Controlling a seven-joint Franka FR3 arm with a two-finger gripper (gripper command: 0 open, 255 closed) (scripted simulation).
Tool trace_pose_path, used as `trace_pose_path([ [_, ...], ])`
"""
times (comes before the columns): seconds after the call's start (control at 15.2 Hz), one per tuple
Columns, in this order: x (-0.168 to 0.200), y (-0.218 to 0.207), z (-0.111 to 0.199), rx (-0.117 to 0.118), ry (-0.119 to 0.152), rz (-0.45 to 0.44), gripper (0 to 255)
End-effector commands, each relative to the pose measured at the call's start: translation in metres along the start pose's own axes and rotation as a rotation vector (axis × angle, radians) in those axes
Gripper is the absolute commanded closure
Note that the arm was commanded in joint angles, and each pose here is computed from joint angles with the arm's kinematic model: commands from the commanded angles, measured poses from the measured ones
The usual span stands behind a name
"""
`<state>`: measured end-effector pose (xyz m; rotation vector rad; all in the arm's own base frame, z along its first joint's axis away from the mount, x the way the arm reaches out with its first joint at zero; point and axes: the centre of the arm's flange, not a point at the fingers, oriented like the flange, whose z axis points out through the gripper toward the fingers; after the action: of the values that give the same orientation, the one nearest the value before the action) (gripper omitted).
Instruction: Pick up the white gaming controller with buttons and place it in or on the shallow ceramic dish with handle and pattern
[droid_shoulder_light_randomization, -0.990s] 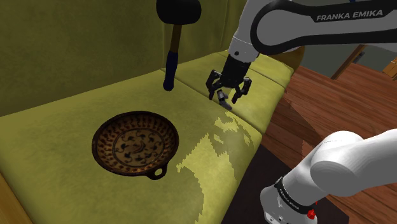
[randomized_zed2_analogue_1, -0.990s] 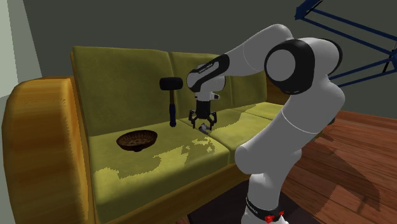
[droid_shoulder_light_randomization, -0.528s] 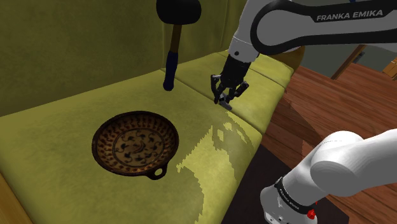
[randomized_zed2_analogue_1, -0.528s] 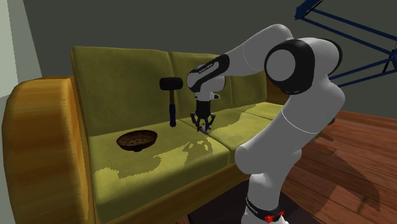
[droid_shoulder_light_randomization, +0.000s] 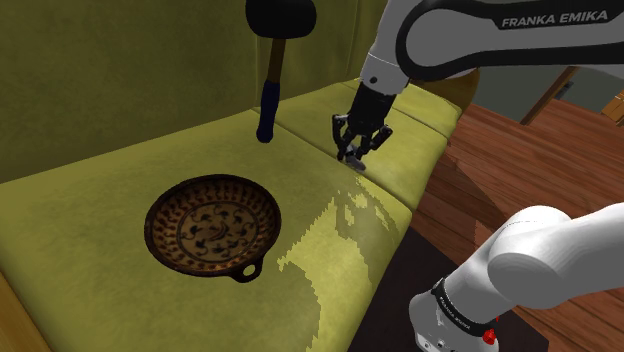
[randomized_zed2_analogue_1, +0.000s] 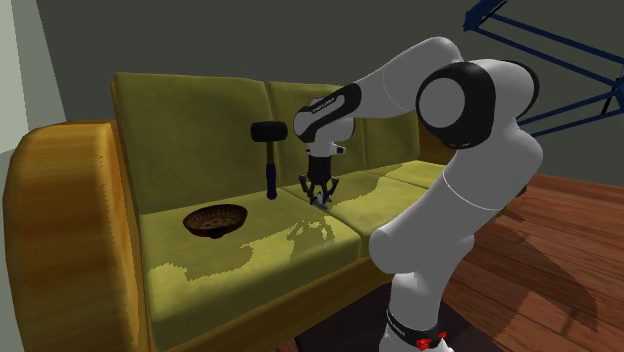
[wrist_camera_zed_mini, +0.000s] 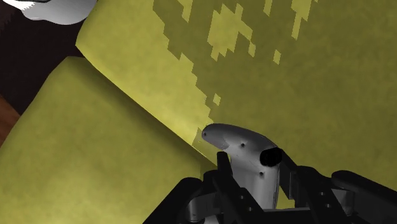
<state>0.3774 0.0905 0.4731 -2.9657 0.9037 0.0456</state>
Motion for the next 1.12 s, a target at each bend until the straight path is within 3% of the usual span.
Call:
trace_pose_path([
  [0.0,-0.001,0.0,-0.009,0.0,0.0,0.0,255],
  [1.06,-0.004,-0.003,-0.093,0.0,0.0,0.0,255],
])
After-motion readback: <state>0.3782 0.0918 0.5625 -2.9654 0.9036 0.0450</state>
